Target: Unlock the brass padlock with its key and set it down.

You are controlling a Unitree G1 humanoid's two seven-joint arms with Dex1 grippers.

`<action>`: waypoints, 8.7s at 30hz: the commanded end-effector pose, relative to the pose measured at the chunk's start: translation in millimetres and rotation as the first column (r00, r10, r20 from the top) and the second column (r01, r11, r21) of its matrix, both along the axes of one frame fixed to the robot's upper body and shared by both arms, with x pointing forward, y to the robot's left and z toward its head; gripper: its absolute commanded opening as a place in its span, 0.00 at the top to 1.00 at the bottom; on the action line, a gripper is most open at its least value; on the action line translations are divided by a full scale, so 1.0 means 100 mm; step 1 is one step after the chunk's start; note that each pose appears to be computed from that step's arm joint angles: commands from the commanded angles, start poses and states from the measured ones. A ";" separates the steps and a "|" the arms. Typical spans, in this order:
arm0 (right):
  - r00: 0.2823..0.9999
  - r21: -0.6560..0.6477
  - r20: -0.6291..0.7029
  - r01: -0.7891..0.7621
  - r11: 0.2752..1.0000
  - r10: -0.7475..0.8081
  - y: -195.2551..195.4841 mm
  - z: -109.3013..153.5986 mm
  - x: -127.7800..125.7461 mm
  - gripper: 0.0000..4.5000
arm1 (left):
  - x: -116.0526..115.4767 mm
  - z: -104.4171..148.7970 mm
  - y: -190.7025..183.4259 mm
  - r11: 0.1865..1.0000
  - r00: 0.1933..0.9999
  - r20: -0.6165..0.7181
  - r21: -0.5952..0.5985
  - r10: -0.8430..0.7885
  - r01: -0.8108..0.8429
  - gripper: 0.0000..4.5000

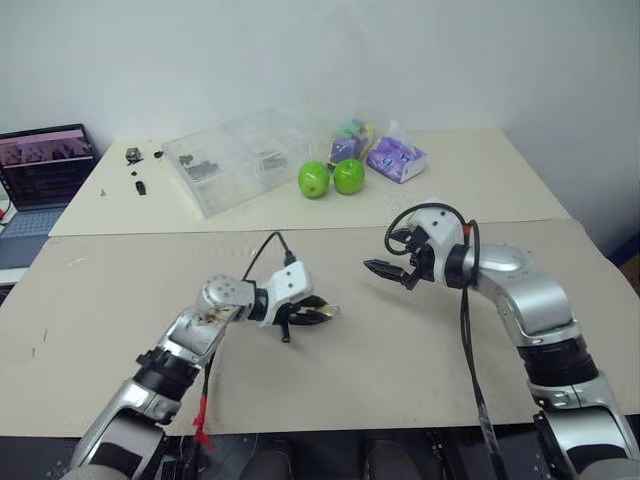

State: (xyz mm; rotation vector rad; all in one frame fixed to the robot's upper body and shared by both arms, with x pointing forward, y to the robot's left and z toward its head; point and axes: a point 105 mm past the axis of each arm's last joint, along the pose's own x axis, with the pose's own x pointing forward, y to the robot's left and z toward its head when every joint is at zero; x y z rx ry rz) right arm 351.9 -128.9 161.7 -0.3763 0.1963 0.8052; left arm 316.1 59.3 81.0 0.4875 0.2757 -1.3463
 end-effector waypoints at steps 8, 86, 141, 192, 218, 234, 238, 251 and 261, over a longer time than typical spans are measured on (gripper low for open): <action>0.997 0.010 0.071 0.034 0.999 -0.035 -0.09 0.20 -0.06 0.00 | 0.05 -0.20 -0.01 0.990 0.995 0.001 0.101 -0.102 0.101 0.55; 0.763 -0.068 -0.182 -0.640 0.766 0.621 1.03 -0.96 -0.26 0.00 | -0.25 0.70 1.31 0.937 0.932 0.104 -0.031 0.348 -0.347 0.02; 0.832 -0.375 0.057 -0.494 0.784 0.551 0.42 0.24 -0.36 0.80 | -0.15 0.83 0.35 0.868 0.817 -0.507 -0.234 0.276 -0.438 0.00; 0.831 -0.344 0.167 -0.455 0.822 0.530 0.53 0.49 -0.41 0.80 | -0.18 1.11 0.00 0.829 0.693 -0.704 -0.288 0.156 -0.479 0.83; 0.822 -0.359 0.185 -0.453 0.816 0.538 0.54 0.67 -0.50 0.80 | -0.08 1.15 -0.05 0.819 0.701 -0.693 -0.297 0.169 -0.491 0.83; 0.833 -0.355 0.169 -0.447 0.821 0.526 0.50 0.61 -0.52 0.80 | -0.06 1.16 -0.03 0.815 0.706 -0.686 -0.300 0.177 -0.496 0.83; 0.832 -0.354 0.170 -0.448 0.821 0.528 0.51 0.60 -0.52 0.80 | -0.06 1.18 -0.03 0.814 0.709 -0.685 -0.307 0.171 -0.493 0.83; 0.835 -0.356 0.161 -0.448 0.820 0.526 0.49 0.57 -0.51 0.80 | -0.12 1.21 -0.07 0.820 0.712 -0.690 -0.329 0.129 -0.468 1.00; 0.831 -0.345 0.142 -0.467 0.814 0.537 0.52 0.55 -0.55 0.80 | -0.07 1.23 -0.01 0.854 0.812 -0.545 -0.303 0.208 -0.422 1.00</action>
